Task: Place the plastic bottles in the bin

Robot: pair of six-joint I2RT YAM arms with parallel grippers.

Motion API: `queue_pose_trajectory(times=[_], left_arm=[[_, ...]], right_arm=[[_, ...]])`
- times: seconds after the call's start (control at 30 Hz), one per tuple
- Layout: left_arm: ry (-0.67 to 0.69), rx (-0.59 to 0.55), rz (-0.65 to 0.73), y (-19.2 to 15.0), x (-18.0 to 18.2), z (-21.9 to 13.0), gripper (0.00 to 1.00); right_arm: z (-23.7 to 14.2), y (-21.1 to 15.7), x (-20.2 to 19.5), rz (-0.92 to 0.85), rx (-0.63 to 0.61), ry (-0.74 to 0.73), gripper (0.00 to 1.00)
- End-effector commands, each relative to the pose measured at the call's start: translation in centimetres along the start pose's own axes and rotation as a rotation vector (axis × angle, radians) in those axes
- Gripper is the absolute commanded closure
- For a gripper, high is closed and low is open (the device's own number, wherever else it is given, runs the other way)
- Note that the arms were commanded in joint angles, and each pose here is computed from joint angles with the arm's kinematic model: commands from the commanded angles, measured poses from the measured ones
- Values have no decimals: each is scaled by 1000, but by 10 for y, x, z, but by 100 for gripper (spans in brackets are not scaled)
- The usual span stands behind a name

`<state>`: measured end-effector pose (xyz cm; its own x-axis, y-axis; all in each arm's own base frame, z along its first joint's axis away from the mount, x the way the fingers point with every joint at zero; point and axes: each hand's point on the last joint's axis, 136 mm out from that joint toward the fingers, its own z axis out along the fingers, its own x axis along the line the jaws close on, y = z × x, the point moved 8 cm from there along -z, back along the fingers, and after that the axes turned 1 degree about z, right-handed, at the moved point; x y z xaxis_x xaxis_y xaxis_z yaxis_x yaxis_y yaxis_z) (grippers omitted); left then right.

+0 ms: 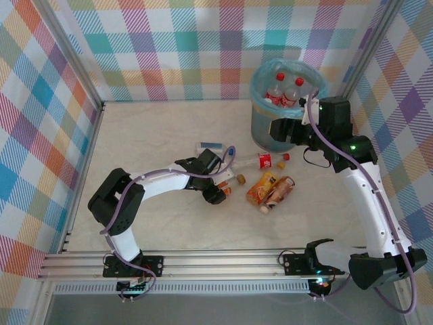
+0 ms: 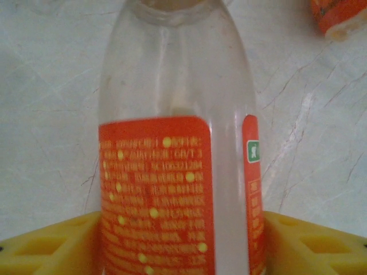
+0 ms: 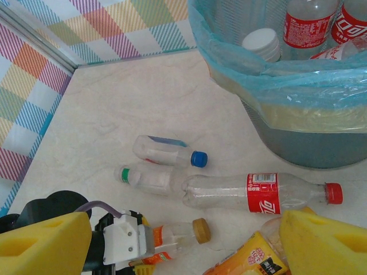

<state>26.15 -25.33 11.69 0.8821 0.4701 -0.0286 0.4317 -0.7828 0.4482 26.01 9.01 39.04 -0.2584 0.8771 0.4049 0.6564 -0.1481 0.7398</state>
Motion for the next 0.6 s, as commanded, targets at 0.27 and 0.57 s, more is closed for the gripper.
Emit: queue_pose_trajectory(times=[0.27, 0.57], left_arm=[[52, -234, 25, 25, -9, -89, 40], [21, -611, 28, 51, -30, -184, 40]], right_arm=[[-26, 11, 19, -20, -43, 100, 15], [-19, 17, 49, 16, -3, 319, 16]])
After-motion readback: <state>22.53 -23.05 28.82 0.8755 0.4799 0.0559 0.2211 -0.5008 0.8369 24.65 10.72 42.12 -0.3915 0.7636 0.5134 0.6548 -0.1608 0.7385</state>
